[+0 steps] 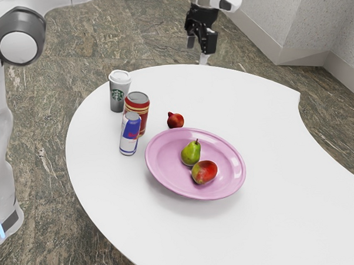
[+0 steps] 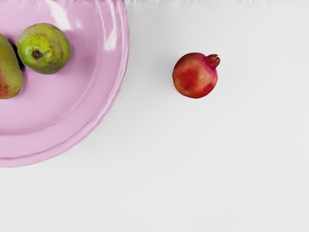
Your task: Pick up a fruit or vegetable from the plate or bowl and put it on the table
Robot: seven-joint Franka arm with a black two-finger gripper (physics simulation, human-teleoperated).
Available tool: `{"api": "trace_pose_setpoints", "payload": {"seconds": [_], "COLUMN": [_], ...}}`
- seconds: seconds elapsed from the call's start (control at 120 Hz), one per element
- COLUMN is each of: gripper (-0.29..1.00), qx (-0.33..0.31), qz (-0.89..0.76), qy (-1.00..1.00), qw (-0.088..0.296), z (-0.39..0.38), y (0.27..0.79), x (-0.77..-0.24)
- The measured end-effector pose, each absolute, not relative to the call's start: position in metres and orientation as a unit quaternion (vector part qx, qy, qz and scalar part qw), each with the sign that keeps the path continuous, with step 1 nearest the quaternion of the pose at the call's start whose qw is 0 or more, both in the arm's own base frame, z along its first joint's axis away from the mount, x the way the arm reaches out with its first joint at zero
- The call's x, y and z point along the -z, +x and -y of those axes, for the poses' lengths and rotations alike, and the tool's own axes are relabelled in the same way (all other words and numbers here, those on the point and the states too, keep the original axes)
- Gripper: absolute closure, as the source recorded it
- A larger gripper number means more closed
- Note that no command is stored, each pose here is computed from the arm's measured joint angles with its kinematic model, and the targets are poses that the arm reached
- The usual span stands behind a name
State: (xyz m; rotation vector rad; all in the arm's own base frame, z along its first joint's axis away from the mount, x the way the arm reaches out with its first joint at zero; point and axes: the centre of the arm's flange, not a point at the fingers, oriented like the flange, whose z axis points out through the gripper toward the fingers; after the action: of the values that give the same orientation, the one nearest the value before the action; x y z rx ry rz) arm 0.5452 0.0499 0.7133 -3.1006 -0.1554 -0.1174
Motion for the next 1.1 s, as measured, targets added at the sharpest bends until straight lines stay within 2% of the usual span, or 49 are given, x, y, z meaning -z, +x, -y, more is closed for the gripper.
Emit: {"api": "trace_pose_setpoints", "payload": {"seconds": [0.208, 0.317, 0.45, 0.608, 0.8, 0.983, 1.1], "gripper": [0.0, 0.0, 0.0, 0.0, 0.0, 0.0, 0.0], "qx": [0.025, 0.093, 0.098, 0.065, 0.047, 0.046, 0.008], "qz": [0.065, 0.089, 0.17, 0.259, 0.401, 0.49, 0.549], "qy": [-0.998, -0.992, -0.98, -0.963, -0.915, -0.87, -0.836], "qw": [0.012, -0.003, -0.022, -0.022, -0.014, -0.029, -0.016], "z": [-0.064, -0.053, -0.021, 0.032, 0.01, 0.014, 0.001], "y": [0.54, 0.509, 0.503, 0.539, 0.574, 0.594, 0.598], "x": [-0.713, -0.795, -0.811, -0.771, -0.726, -0.706, -0.656]}}
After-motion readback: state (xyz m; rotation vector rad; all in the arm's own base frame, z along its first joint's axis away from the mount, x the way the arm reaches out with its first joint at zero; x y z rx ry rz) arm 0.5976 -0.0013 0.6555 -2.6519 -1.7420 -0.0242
